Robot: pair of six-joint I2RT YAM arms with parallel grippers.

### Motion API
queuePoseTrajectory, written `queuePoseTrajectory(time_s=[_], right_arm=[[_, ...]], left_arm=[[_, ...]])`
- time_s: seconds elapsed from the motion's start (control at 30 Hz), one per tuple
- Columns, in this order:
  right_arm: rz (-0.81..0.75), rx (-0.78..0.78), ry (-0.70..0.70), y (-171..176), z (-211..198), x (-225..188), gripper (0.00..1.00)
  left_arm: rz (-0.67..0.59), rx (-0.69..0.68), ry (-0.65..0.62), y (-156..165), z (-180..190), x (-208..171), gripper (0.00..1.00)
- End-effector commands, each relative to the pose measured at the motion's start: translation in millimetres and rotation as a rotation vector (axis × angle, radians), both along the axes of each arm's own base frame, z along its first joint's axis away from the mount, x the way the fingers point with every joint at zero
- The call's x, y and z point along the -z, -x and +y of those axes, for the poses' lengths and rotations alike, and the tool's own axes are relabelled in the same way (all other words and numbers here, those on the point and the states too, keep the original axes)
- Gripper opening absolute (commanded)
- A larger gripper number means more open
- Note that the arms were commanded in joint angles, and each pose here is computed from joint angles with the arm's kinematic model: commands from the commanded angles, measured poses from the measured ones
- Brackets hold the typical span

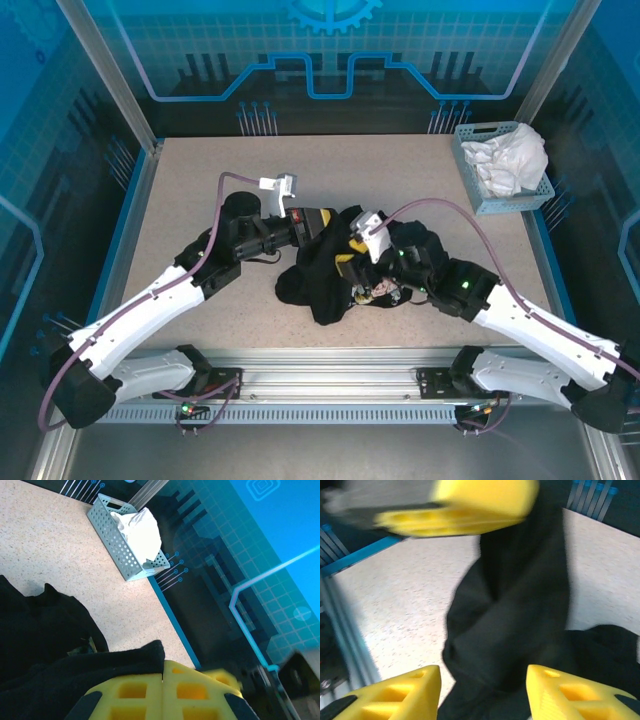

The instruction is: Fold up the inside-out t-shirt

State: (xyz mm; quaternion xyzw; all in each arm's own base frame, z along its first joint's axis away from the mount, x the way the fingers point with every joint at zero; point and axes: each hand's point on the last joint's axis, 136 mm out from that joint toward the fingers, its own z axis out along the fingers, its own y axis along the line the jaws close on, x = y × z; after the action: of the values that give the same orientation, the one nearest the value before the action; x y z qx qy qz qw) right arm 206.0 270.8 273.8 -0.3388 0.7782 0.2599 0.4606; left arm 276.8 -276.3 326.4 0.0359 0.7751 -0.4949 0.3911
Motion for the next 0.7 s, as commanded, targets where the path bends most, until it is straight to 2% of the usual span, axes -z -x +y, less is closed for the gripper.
queuePoseTrajectory(time_s=[0.0,0.1,0.17,0.4,0.67], right_arm=[[0.024,-0.045,-0.097,12,23,-4,0.44],[0.064,-0.036,-0.134,11,42,4,0.45],[0.111,0.014,-0.131,4,47,25,0.48],[0.173,0.274,-0.15,-33,41,54,0.56],[0.198,0.414,-0.217,-61,42,66,0.58]], left_arm=[[-0.051,-0.036,0.024,-5,4,-20,0.0],[-0.057,-0.043,0.026,-6,4,-21,0.0],[-0.06,-0.044,0.028,-6,5,-23,0.0],[-0.063,-0.048,0.029,-4,6,-24,0.0],[-0.068,-0.046,0.033,-4,7,-24,0.0]])
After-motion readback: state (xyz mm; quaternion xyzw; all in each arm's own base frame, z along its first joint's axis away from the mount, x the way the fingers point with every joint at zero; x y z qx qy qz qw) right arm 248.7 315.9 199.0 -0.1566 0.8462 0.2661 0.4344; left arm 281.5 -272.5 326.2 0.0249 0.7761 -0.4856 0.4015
